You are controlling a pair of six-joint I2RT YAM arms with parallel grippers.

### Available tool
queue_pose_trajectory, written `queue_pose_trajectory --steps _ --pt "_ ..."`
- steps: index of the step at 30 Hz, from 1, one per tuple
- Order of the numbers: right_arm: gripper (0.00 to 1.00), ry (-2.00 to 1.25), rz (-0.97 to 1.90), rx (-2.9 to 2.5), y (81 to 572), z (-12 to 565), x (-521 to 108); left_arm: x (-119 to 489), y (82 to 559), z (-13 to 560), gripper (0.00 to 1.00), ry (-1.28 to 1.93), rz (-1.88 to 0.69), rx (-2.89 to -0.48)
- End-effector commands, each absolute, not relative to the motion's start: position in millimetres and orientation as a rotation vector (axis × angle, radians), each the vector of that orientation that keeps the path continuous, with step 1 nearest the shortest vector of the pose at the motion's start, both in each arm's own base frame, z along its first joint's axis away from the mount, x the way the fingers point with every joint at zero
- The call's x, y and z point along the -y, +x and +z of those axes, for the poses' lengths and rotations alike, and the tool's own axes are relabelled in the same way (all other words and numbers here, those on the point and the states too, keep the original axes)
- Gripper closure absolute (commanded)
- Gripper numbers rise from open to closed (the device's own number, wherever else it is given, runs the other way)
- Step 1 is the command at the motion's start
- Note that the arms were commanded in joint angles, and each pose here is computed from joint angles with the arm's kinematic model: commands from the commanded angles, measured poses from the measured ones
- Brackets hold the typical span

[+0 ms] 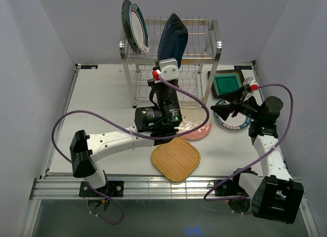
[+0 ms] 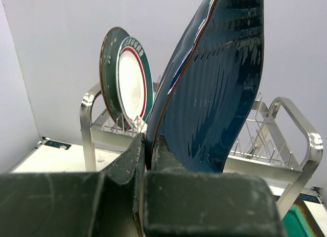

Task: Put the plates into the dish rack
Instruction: Insert the plate into the dish rack.

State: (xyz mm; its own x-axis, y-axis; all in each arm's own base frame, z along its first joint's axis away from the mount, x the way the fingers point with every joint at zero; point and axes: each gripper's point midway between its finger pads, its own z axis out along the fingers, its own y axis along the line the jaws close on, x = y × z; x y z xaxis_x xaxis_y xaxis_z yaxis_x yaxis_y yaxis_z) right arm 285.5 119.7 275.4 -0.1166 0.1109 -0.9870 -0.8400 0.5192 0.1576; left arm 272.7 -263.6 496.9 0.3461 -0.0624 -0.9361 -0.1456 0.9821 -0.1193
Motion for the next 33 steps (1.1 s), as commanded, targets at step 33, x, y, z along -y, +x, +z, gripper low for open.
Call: queue_pose_trajectory --steps 33 --pt "0.10 -0.628 0.826 -1.438 306 249 -110 196 378 612 1.00 -0.370 0.259 -1.056"
